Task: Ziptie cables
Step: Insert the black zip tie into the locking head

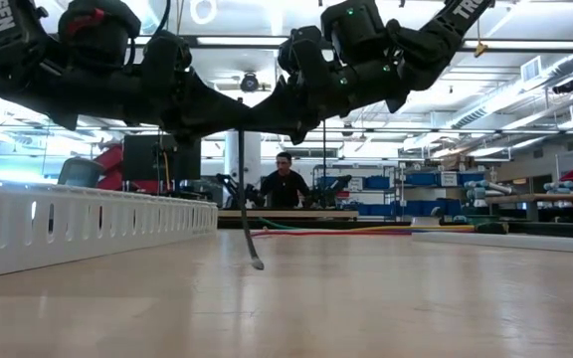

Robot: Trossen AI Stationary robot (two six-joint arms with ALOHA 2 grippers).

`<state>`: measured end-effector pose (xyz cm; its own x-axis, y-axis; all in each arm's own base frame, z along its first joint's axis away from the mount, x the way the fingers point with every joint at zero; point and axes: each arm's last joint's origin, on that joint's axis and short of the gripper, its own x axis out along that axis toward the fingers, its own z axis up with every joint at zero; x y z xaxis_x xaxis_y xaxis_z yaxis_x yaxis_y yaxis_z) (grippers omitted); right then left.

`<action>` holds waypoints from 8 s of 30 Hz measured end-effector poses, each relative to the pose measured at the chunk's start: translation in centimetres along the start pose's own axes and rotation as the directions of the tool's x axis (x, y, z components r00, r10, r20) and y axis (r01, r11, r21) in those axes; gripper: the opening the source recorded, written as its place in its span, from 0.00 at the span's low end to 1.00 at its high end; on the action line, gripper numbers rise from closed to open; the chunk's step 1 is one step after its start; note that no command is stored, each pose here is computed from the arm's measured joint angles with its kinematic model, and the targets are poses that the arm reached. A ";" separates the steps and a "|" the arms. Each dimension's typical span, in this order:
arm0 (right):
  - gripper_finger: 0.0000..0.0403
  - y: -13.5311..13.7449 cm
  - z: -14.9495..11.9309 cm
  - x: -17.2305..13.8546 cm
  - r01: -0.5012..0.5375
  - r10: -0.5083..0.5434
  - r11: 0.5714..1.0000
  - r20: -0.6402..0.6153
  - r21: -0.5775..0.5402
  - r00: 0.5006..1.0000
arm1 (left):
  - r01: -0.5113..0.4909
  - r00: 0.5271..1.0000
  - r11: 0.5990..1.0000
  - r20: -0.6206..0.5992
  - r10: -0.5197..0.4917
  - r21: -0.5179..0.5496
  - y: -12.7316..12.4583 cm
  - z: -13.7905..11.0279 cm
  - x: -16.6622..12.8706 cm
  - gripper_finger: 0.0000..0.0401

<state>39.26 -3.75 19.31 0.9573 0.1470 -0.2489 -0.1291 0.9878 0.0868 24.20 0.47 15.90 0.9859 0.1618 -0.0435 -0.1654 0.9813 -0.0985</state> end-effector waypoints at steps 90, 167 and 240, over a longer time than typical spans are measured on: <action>0.27 7.9 -7.6 3.5 -0.047 -0.457 0.339 -0.208 -0.940 0.865 | 0.041 0.991 0.961 -0.114 -0.075 -0.275 8.8 1.1 1.0 0.00; 0.00 -2.0 -5.4 4.0 -0.023 0.018 0.998 -0.087 -0.061 0.996 | 0.009 0.986 0.993 -0.167 0.011 0.115 9.2 1.3 1.7 0.00; 0.00 -4.6 -4.1 2.3 -0.112 0.038 0.839 0.148 0.533 0.988 | -0.175 0.983 0.879 0.128 0.131 0.443 8.4 -0.2 -3.4 0.00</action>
<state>40.95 -7.75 14.36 0.9793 0.1757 -0.1001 -0.0779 0.7847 0.6150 19.47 8.14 15.06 0.9509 0.3010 0.0715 -0.3060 0.8809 0.3611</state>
